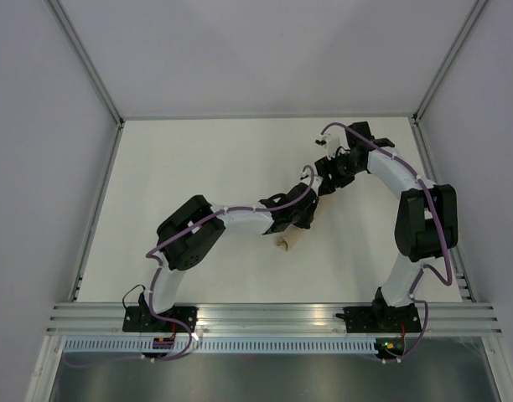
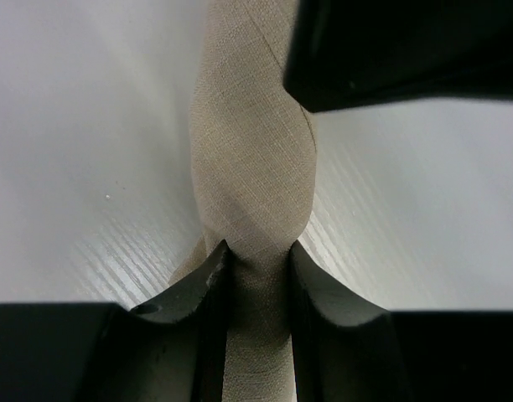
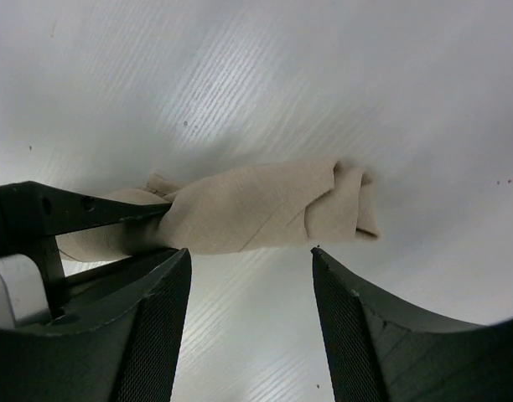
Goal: Fold the napkin, place the utensils inside, and roll it up
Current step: Roll the napkin with the utensil
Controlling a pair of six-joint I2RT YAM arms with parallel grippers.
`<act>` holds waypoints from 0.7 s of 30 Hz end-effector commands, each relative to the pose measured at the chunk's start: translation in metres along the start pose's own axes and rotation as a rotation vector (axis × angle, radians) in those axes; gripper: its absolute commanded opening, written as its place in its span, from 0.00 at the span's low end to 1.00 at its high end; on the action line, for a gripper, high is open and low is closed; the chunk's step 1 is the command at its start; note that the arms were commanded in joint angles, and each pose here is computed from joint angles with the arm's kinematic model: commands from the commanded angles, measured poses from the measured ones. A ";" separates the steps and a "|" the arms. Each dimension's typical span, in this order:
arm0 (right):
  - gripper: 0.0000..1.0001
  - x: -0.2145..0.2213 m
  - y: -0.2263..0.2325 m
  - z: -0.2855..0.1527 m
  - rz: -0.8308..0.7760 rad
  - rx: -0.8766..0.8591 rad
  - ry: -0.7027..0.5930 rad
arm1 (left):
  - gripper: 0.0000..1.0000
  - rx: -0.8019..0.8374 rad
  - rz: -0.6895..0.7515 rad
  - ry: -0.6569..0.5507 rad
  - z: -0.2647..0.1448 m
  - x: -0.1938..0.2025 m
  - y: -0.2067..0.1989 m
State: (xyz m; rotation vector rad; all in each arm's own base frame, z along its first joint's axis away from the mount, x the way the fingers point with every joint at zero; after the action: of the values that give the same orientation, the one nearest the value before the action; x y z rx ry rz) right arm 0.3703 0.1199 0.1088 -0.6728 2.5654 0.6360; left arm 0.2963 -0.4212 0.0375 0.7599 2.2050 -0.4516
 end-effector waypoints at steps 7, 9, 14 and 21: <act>0.65 0.019 -0.011 0.006 0.155 0.105 0.061 | 0.34 -0.178 -0.247 0.266 0.021 0.079 0.016; 0.65 0.017 -0.015 0.010 0.170 0.122 0.064 | 0.37 -0.177 -0.282 0.264 0.028 0.066 0.012; 0.65 0.012 -0.019 0.010 0.177 0.133 0.065 | 0.41 -0.190 -0.370 0.308 0.032 0.064 0.015; 0.65 0.011 -0.024 0.014 0.200 0.152 0.075 | 0.53 -0.174 -0.447 0.322 0.032 0.060 0.012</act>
State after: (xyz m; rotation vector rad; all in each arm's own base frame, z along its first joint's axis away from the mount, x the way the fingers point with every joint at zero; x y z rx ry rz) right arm 0.3752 0.1027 0.0776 -0.4484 2.7168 0.5050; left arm 0.3182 -0.4465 0.0413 0.2978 2.4200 -0.5533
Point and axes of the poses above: each gripper's point midway between its finger pads, its own z axis out along the fingers, its own y axis along the line the jaws close on, x = y × z, the point moved 2 cm from there along -z, back along the fingers, and after that the axes turned 6 degrees about z, right-handed, at the moved point
